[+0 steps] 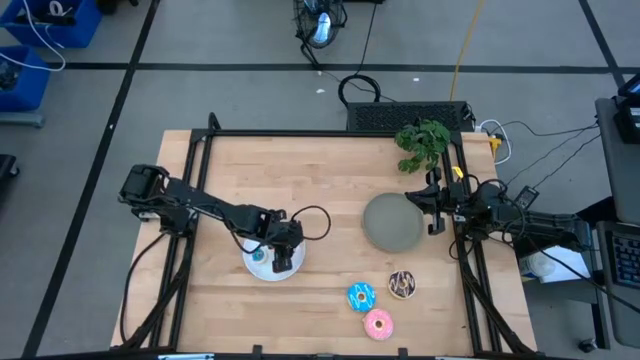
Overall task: Pick & Place donuts
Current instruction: Put the small white donut on the white plate, then put the big black donut on the gray plate
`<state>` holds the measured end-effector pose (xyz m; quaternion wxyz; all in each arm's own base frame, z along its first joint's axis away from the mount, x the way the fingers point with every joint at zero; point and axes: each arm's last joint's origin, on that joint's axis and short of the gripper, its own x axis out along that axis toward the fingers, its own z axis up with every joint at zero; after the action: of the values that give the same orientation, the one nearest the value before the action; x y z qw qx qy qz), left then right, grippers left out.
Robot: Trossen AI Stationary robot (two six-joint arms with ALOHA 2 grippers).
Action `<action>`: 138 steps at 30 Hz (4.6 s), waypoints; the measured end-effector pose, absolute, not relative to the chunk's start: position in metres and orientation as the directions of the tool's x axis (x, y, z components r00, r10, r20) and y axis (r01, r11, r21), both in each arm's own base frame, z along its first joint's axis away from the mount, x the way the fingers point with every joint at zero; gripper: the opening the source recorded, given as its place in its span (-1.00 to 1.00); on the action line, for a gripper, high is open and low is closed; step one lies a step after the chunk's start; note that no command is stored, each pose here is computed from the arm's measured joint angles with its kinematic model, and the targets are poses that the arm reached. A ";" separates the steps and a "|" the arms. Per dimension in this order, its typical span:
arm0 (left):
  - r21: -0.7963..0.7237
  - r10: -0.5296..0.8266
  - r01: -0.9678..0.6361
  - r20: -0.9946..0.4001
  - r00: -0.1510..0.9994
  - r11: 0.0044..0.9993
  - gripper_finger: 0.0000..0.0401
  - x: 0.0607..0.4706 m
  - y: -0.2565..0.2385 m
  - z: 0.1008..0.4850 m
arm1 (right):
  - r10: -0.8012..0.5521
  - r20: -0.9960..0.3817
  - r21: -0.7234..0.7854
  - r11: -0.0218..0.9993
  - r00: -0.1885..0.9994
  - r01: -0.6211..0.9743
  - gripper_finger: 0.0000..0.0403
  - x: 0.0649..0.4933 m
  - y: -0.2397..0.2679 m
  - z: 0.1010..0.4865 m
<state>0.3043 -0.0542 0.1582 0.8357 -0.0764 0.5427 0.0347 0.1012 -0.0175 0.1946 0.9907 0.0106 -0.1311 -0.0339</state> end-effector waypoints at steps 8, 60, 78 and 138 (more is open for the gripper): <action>-0.048 -0.018 -0.075 -0.930 0.366 0.996 -0.07 0.306 -0.058 0.144 | -0.070 0.257 0.031 0.997 0.964 0.065 -1.00 0.102 -0.018 0.194; 0.119 0.355 -0.345 -0.515 0.780 0.931 -0.94 0.136 -0.056 0.340 | -0.071 0.236 0.033 0.997 0.969 0.065 -1.00 0.103 -0.018 0.193; 0.140 0.380 -0.365 -0.102 0.919 0.920 -0.93 0.107 -0.030 0.184 | -0.071 0.232 -0.017 0.997 0.970 0.077 -1.00 0.104 -0.018 0.192; 0.268 0.212 -0.214 0.038 0.977 0.939 -0.77 0.103 -0.018 0.173 | -0.128 -0.510 -0.002 0.989 0.851 0.147 -1.00 0.153 0.025 0.304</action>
<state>0.1029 -0.0179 0.1725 0.9847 0.1367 -0.0041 0.1080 0.1534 0.0250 0.3039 0.9618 0.0185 0.2637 -0.0715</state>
